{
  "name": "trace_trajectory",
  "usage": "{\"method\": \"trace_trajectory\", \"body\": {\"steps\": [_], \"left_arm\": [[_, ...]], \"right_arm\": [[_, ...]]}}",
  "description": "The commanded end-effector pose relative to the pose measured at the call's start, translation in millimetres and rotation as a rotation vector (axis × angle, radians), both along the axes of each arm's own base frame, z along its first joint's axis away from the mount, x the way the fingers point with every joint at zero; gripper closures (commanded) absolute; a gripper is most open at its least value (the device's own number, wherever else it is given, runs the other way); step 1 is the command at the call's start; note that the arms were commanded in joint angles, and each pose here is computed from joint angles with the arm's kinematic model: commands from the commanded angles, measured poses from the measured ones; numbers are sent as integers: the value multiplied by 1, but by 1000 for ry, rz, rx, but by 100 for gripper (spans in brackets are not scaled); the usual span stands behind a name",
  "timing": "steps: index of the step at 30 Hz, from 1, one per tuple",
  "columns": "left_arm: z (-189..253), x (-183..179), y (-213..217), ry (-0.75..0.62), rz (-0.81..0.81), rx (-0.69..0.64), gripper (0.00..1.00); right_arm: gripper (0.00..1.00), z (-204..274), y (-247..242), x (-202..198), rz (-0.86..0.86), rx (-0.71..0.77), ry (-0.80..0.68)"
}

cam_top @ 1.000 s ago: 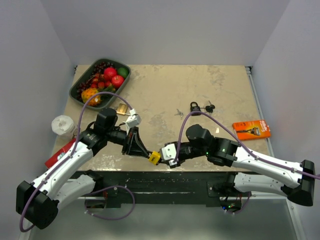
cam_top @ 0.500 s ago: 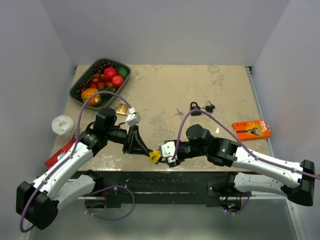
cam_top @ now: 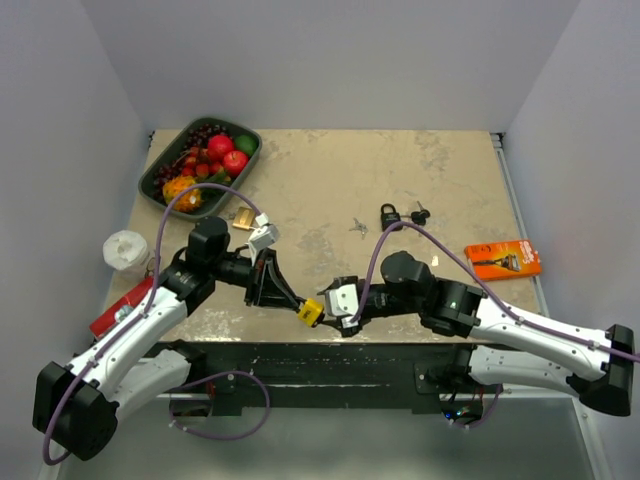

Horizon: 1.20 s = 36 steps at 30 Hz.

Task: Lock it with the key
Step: Adjust the lock.

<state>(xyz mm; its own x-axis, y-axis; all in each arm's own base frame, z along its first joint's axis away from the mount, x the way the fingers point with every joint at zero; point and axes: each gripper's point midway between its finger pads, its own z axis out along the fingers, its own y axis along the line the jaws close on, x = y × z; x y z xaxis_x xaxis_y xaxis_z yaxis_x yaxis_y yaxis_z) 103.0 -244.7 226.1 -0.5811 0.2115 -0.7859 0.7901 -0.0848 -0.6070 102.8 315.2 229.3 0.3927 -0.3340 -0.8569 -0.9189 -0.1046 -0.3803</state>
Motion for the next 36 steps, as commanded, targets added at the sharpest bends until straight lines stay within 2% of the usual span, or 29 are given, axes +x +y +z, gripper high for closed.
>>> {"method": "trace_trajectory", "body": {"steps": [1,8,19,25,27,31,36], "left_arm": [[6,-17,0,30,-89,-39,100],[6,-14,-2,35,-75,-47,100],[2,-14,-1,26,-54,-34,100],[-2,-21,3,37,-77,-12,100],[2,-21,4,2,-92,-22,100],[6,-25,10,18,-139,-25,100],[15,-13,16,-26,-143,-65,100]], "right_arm": [[43,102,15,29,-104,367,-196],[43,104,18,33,-130,406,-175],[54,134,19,59,-293,563,-19],[57,132,6,80,-345,560,-16],[55,125,2,77,-319,519,-34],[48,114,-10,77,-273,439,-126],[39,87,-24,68,-201,307,-215]]}}
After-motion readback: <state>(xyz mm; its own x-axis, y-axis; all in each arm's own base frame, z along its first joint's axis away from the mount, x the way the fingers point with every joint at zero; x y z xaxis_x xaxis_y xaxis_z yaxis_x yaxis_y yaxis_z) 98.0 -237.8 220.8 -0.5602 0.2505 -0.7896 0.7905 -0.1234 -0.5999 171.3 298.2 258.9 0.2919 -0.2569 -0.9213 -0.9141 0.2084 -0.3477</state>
